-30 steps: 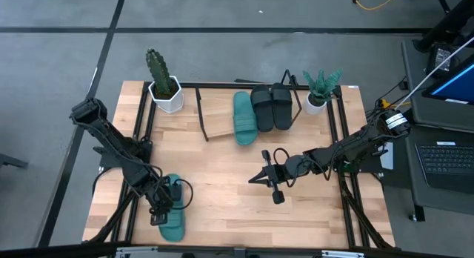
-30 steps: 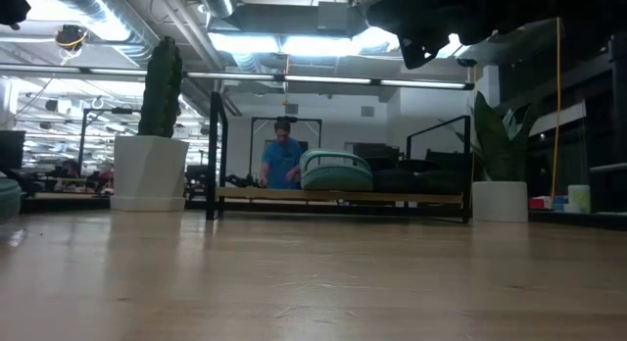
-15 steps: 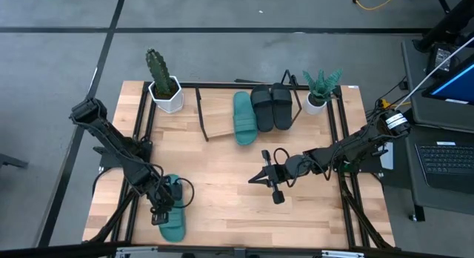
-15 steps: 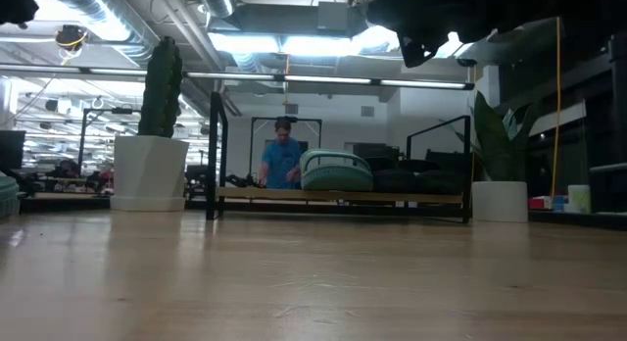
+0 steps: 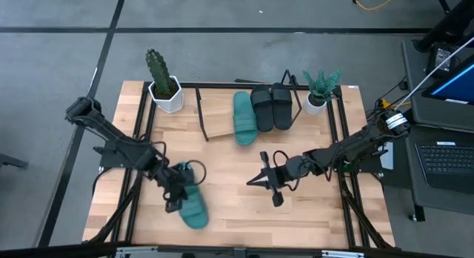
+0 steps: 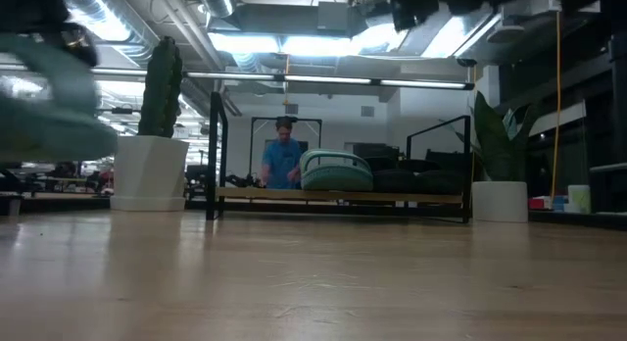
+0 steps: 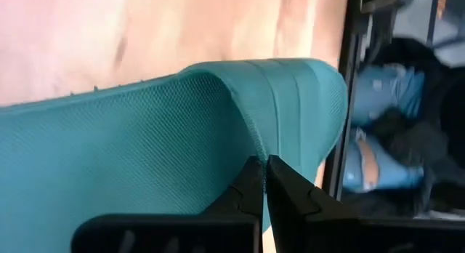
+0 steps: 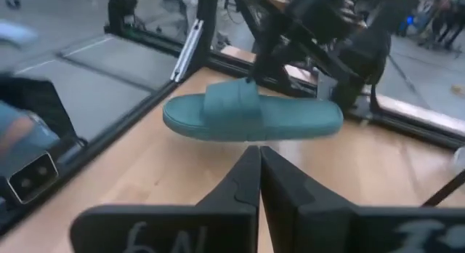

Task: Pick and place slides into the shelf
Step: Put the dark green slide on the shelf

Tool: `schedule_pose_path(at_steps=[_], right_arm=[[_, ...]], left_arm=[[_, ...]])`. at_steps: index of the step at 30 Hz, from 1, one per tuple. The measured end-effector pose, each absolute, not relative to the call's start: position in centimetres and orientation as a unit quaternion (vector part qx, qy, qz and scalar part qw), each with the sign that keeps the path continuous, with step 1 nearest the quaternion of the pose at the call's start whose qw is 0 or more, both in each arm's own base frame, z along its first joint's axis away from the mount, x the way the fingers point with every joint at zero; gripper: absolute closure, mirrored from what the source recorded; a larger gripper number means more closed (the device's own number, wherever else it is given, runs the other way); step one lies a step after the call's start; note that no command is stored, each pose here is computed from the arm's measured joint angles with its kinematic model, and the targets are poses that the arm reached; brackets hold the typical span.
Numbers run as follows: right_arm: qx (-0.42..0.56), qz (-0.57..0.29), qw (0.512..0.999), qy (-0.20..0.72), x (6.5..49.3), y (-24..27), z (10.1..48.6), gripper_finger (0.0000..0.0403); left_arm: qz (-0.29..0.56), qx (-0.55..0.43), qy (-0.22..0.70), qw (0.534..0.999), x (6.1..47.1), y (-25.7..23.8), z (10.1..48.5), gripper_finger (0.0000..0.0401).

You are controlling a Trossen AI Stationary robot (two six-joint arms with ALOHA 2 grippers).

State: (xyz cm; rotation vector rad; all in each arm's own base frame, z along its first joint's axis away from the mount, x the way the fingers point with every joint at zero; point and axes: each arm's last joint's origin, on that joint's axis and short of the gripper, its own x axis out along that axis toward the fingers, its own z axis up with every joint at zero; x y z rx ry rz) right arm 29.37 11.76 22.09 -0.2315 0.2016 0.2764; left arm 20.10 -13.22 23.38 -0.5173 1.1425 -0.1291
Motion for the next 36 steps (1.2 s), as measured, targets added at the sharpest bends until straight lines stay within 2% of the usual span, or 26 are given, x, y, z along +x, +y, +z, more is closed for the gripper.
schedule_pose_path(at_steps=[5, 11, 26, 36], right_arm=[[-0.183, 0.107, 0.968, 0.135, 30.0, 12.9, 24.1, 0.0389], [-0.218, 0.054, 0.958, 0.176, 31.1, 14.1, 25.9, 0.0381], [-0.374, 0.019, 0.901, 0.221, 36.0, 17.2, 24.1, 0.0284], [-0.426, 0.039, 0.876, 0.224, 36.7, 19.5, 22.9, 0.0276]], left_arm=[[-0.028, -0.257, 0.511, 0.819, 21.3, -11.7, 23.9, 0.0401], [-0.016, -0.269, 0.485, 0.832, 22.3, -10.5, 24.2, 0.0401], [-0.005, -0.292, 0.415, 0.862, 24.3, -8.1, 25.0, 0.0401], [0.009, -0.301, 0.384, 0.873, 25.1, -6.5, 25.4, 0.0401]])
